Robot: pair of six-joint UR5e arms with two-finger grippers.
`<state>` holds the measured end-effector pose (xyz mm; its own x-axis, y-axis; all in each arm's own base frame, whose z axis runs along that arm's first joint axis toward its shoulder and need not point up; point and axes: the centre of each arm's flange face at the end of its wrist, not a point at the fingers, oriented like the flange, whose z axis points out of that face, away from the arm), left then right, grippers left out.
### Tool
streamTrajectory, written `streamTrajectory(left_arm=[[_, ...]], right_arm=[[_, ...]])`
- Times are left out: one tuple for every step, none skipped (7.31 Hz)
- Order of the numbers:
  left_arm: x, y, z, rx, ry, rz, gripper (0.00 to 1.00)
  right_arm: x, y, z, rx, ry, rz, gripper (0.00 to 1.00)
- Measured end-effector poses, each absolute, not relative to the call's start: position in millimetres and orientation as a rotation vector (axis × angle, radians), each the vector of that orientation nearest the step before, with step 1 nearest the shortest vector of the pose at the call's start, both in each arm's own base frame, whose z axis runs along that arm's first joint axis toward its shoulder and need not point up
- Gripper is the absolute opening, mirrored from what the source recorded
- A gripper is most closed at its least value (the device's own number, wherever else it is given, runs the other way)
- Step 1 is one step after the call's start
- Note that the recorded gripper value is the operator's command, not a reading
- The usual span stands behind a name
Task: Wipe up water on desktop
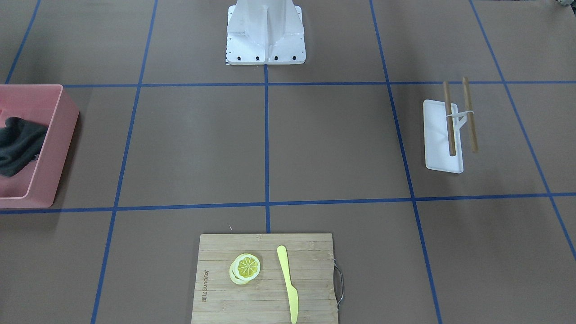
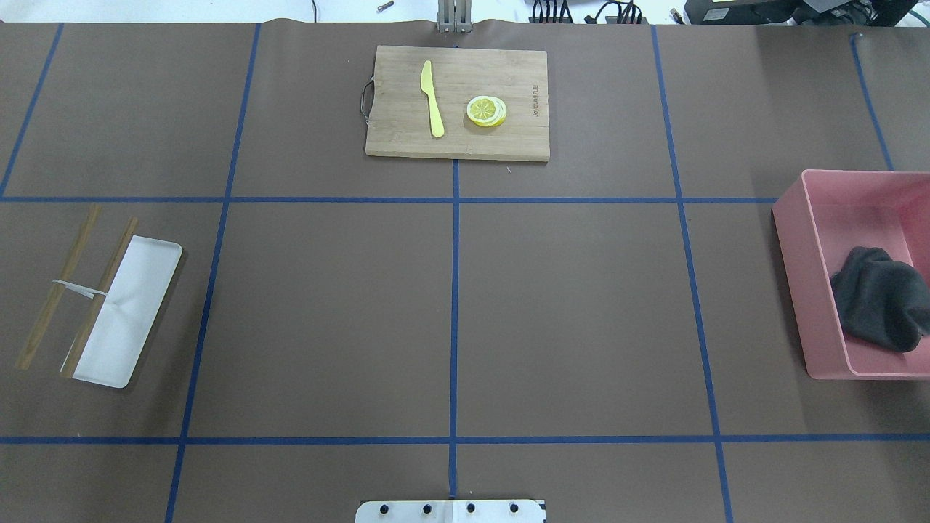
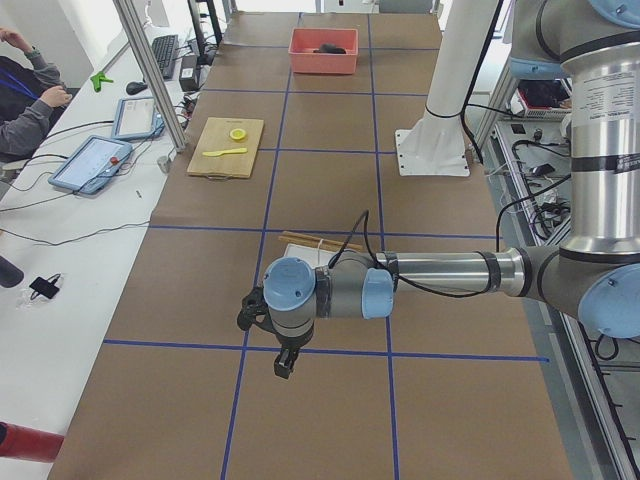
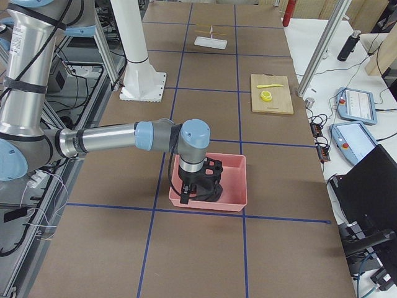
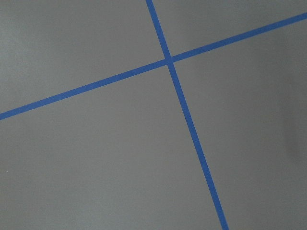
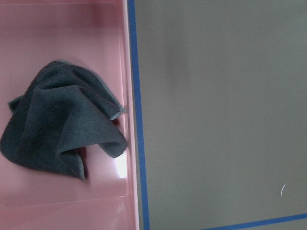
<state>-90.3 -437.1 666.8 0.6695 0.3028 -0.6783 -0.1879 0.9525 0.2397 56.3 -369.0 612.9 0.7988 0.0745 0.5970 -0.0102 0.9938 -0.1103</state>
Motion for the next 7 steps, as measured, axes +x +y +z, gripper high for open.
streamTrajectory(left_arm=[[-90,-437,668,0.144,0.792,0.264,0.99],[-89,-437,669,0.131,0.794,0.243,0.99],[-88,-436,670,0.122,0.795,0.227,0.99],[-88,-436,670,0.117,0.795,0.219,0.99],[-88,-435,671,0.113,0.795,0.216,0.99],[-87,-432,674,0.107,0.796,0.213,0.99],[-87,-431,675,0.103,0.796,0.211,0.99]], right_arm=[[59,-369,632,-0.077,-0.648,0.048,1.0],[63,-368,636,-0.058,-0.656,0.056,1.0],[67,-361,634,-0.048,-0.659,0.066,1.0],[71,-352,630,-0.04,-0.658,0.074,1.0],[75,-346,626,-0.032,-0.658,0.078,1.0],[77,-343,622,-0.025,-0.659,0.078,1.0],[77,-343,620,-0.022,-0.663,0.077,1.0]])
